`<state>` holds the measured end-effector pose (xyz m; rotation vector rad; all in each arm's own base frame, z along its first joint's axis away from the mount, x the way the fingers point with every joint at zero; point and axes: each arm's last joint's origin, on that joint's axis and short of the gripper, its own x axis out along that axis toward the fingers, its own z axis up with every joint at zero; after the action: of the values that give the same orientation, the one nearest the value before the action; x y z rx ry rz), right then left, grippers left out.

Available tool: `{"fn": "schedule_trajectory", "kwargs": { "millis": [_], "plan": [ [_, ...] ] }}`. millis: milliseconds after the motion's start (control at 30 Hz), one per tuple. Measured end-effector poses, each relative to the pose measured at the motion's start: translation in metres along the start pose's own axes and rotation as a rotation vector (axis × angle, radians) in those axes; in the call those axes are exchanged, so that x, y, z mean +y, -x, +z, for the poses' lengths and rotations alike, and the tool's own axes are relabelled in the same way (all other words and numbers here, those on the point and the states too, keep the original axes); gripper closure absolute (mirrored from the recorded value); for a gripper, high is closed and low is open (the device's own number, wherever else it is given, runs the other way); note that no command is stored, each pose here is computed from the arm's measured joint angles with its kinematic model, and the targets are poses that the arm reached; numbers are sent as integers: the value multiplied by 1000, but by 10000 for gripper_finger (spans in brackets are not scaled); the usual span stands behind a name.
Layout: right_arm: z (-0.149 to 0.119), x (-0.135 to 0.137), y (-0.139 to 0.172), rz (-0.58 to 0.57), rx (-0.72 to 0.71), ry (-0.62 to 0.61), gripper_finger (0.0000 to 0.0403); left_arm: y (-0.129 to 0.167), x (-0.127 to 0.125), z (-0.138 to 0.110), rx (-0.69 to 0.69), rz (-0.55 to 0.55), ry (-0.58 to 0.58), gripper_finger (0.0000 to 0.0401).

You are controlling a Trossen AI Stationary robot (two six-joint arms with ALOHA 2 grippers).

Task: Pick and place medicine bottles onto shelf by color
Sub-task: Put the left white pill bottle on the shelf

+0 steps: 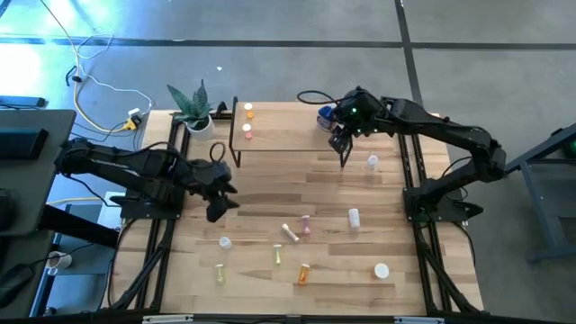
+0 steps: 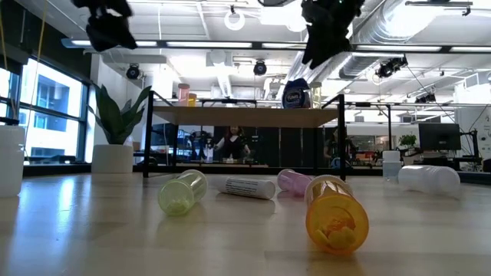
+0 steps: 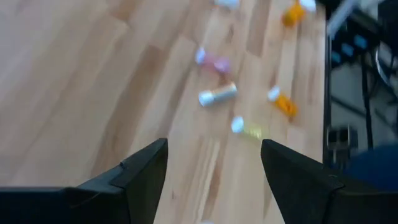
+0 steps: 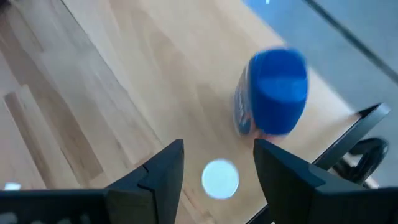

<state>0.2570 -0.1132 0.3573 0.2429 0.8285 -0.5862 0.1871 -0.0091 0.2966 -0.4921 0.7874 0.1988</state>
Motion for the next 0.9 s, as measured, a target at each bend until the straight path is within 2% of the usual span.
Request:
{"fn": "schedule_trajectory", "kwargs": {
  "millis": [167,400,900],
  "plan": [
    [10,-4,11,-36,-53,7,217,-1,-18,-17,57,3,-100,164],
    [20,-10,22,-50,-98,-9,217,-8,-39,-40,129,44,-148,166],
    [24,-12,28,-54,-116,34,217,-63,-72,-83,348,178,-196,167]
  ]
}}
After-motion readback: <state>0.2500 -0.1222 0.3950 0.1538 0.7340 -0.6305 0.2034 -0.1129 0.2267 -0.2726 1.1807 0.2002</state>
